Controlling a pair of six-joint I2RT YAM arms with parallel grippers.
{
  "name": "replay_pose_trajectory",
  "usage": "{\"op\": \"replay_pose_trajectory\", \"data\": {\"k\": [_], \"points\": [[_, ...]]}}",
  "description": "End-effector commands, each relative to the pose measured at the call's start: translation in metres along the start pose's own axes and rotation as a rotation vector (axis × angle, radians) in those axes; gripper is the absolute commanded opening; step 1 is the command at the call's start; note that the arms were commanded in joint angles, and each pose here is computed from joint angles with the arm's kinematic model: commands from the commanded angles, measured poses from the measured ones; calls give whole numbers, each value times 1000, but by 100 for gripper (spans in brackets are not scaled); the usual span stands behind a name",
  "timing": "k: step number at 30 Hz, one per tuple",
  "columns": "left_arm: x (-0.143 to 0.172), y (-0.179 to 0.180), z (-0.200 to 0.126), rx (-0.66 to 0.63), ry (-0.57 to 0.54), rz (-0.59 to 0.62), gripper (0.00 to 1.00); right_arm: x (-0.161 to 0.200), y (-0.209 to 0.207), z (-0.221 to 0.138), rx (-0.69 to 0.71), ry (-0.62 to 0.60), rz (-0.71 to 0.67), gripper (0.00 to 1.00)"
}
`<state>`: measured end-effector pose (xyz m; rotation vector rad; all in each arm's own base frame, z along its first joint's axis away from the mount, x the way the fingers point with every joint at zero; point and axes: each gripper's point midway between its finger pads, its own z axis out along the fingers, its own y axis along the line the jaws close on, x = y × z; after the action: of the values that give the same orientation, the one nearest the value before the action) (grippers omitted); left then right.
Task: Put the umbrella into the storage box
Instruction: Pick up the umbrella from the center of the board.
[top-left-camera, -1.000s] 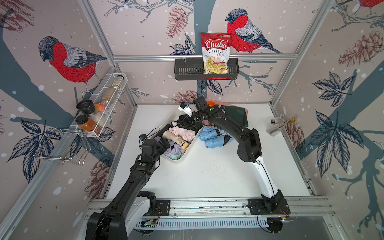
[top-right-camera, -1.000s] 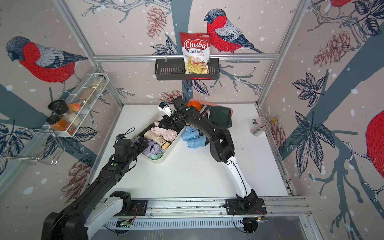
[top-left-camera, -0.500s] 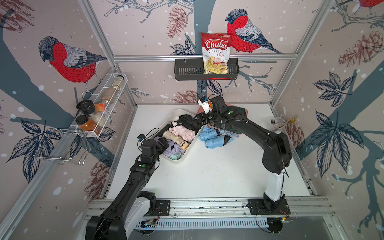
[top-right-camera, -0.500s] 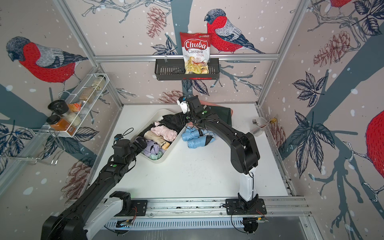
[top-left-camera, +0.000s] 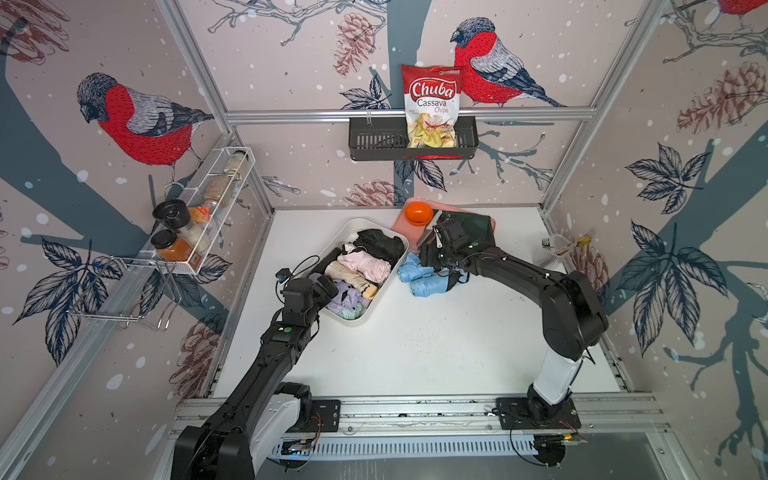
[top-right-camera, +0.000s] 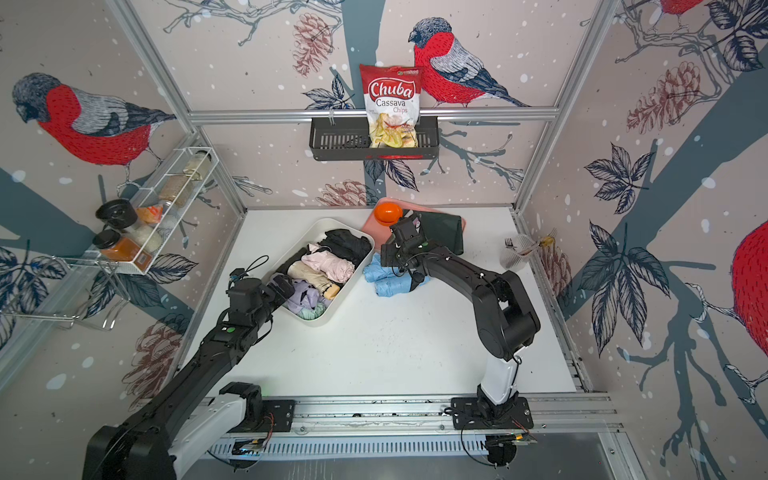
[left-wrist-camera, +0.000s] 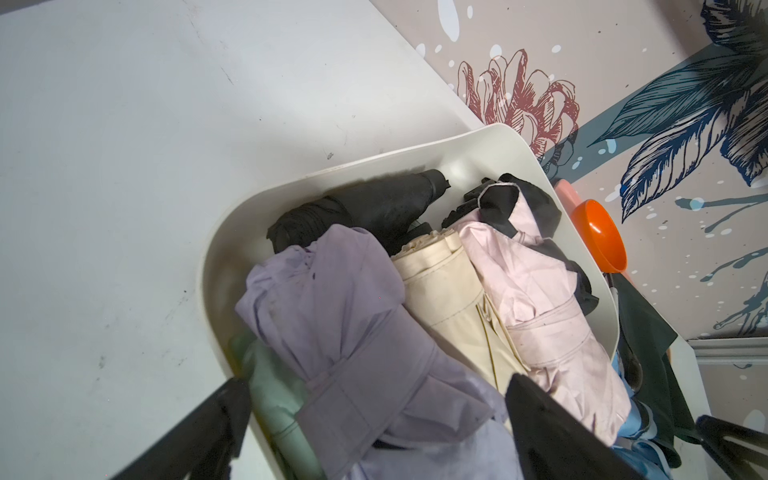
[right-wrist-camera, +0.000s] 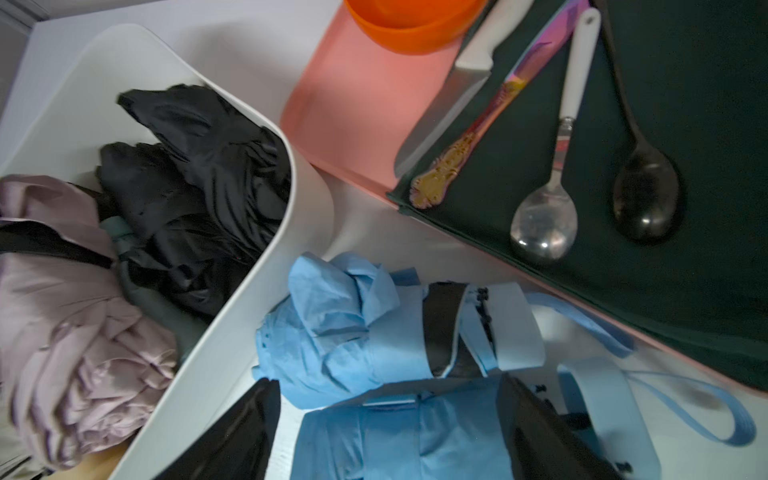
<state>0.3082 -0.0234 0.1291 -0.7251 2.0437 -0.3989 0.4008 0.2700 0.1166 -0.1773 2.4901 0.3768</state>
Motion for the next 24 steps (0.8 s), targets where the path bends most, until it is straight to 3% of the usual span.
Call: {"op": "replay_pose_trajectory", "data": {"k": [1,9,11,24], "points": [[-7,-4,0,10,-30,8,99,7,-14,1,74,-13,61,86],[-6,-4,1,12,-27,12,99,39,-28,11,138,20,134,93],[-7,-6,1,17,-28,13,99,45,-30,12,142,23,159,99],[-3,-7,5,25,-11,13,99,40,-21,8,78,-14,245,99]]}}
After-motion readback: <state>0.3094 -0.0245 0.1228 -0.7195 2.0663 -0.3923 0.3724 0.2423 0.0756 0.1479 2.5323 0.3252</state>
